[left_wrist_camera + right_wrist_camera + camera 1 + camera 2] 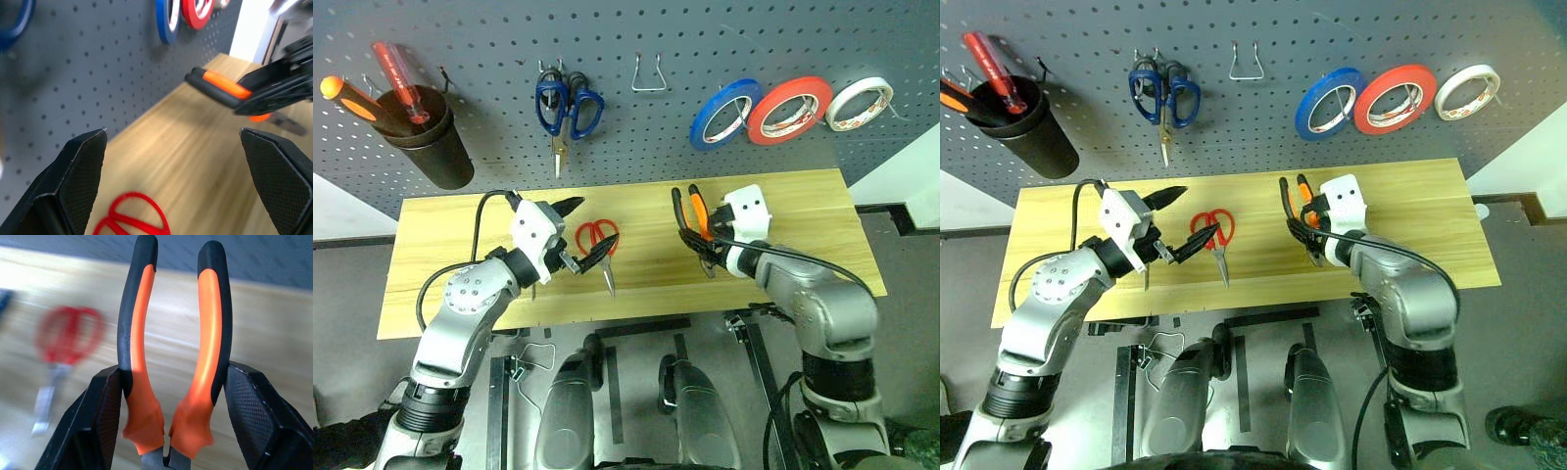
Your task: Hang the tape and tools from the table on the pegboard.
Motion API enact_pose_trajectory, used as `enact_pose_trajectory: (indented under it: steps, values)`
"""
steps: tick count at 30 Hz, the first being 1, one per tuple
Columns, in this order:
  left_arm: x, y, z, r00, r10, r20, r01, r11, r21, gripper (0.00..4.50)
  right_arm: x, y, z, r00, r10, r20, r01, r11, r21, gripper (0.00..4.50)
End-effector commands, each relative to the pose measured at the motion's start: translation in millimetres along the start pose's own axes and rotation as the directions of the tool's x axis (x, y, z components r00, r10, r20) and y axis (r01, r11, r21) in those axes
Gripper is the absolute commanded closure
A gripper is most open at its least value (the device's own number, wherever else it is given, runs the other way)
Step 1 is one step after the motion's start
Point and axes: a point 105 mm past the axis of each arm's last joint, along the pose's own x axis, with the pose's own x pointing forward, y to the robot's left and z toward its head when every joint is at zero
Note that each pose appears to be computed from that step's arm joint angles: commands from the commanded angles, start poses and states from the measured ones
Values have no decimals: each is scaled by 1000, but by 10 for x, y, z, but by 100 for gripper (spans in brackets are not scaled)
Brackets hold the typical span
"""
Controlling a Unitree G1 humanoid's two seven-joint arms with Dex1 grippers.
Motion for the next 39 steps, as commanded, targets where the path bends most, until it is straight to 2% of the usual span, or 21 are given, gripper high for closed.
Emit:
enact_pose_trajectory:
  steps: [1, 5, 10, 15, 18, 22, 27, 39]
  values:
    - [12, 66, 63, 998, 20, 59, -23, 999, 42, 0, -269, 329, 542, 952, 184, 245, -163, 981, -104, 176]
    - [50, 124, 60, 995, 45, 85, -48, 998, 37, 0, -396, 486, 920, 877, 256, 406, -215, 966, -144, 176]
    - [94, 148, 69, 989, 63, 133, -66, 998, 18, 0, -373, 546, 1426, 789, 220, 574, -170, 975, -141, 176]
    - [104, 141, 86, 986, 66, 154, -68, 998, 8, 0, -168, 527, 1709, 747, 167, 643, -110, 986, -129, 176]
    - [103, 152, 90, 984, 75, 161, -77, 997, 5, 0, 127, 376, 1819, 768, 63, 638, 34, 990, -138, 176]
    - [110, 128, 86, 983, 81, 165, -82, 997, -2, 0, 402, 97, 2077, 726, -109, 679, 193, 980, -50, 176]
    - [97, 109, 83, 983, 84, 166, -84, 996, -7, 0, 671, 111, 2051, 752, -91, 653, 228, 965, -129, 176]
    - [97, 94, 79, 983, 78, 167, -78, 997, -6, 0, 738, 88, 1938, 785, -69, 616, 219, 960, -172, 176]
